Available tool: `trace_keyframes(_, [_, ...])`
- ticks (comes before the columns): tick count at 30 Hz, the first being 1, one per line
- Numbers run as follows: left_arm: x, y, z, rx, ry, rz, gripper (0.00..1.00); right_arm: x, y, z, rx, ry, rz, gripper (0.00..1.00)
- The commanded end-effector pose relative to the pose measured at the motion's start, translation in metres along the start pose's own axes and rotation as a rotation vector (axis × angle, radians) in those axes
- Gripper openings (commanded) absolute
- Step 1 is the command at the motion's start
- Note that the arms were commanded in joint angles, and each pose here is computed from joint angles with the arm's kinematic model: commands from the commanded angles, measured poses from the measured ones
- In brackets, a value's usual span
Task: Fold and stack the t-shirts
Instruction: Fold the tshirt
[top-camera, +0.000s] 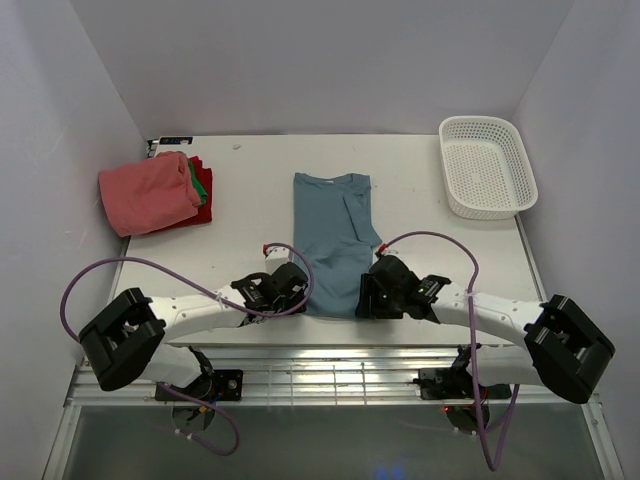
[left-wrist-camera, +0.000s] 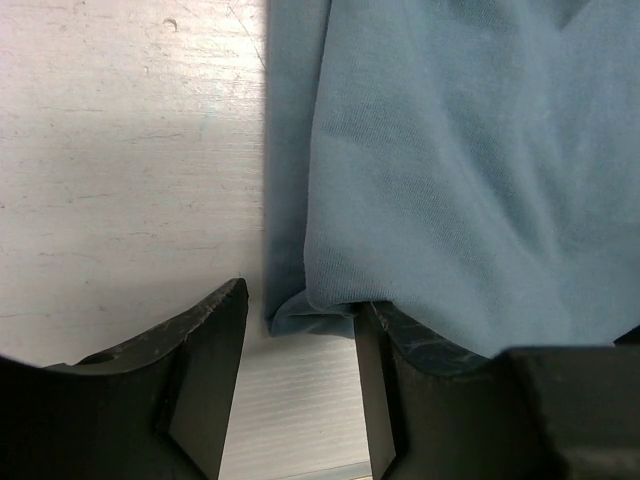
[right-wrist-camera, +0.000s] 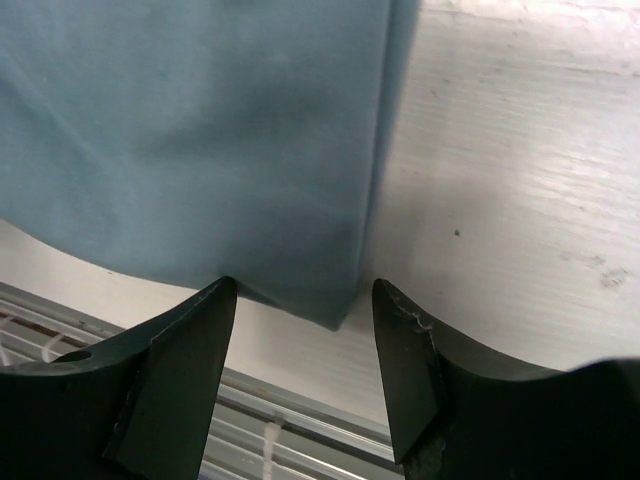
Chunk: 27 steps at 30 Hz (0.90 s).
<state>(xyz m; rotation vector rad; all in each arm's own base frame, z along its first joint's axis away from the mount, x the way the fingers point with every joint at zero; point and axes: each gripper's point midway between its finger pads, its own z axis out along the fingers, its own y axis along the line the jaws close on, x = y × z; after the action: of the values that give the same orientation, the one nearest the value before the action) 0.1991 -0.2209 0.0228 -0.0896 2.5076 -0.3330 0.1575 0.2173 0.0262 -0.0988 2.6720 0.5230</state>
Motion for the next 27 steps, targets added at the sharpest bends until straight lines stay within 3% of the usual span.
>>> trace_keyframes(1, [0.016,0.009,0.003,-0.02,0.064,0.002,0.57,0.002,0.012,0.008,-0.025,0.021,-0.014,0.64])
trace_keyframes(6, [0.018,0.011,0.003,-0.018,0.067,0.006,0.45,0.002,0.025,0.015,-0.046,0.038,-0.037,0.63])
trace_keyframes(11, [0.024,0.012,0.006,-0.024,0.089,0.024,0.19,0.0,0.021,0.012,0.03,0.04,-0.086,0.6])
trace_keyframes(12, [0.025,0.013,0.007,-0.024,0.097,0.027,0.15,0.0,0.019,0.01,0.04,0.037,-0.089,0.56])
trace_keyframes(13, [0.027,0.013,0.008,-0.025,0.103,0.03,0.12,0.0,0.017,0.009,0.049,0.037,-0.091,0.44])
trace_keyframes(14, [0.03,0.013,0.008,-0.022,0.115,0.036,0.08,-0.001,0.015,0.007,0.06,0.029,-0.092,0.23])
trace_keyframes(16, [0.033,0.012,0.008,-0.016,0.13,0.038,0.04,0.004,0.009,0.003,0.073,0.041,-0.092,0.08])
trace_keyframes(18, [0.036,0.012,0.006,0.0,0.142,0.037,0.0,0.008,0.006,-0.002,0.075,0.039,-0.088,0.08])
trace_keyframes(27, [0.058,0.007,-0.032,0.103,0.189,0.032,0.0,0.044,-0.005,-0.031,0.06,0.07,-0.08,0.08])
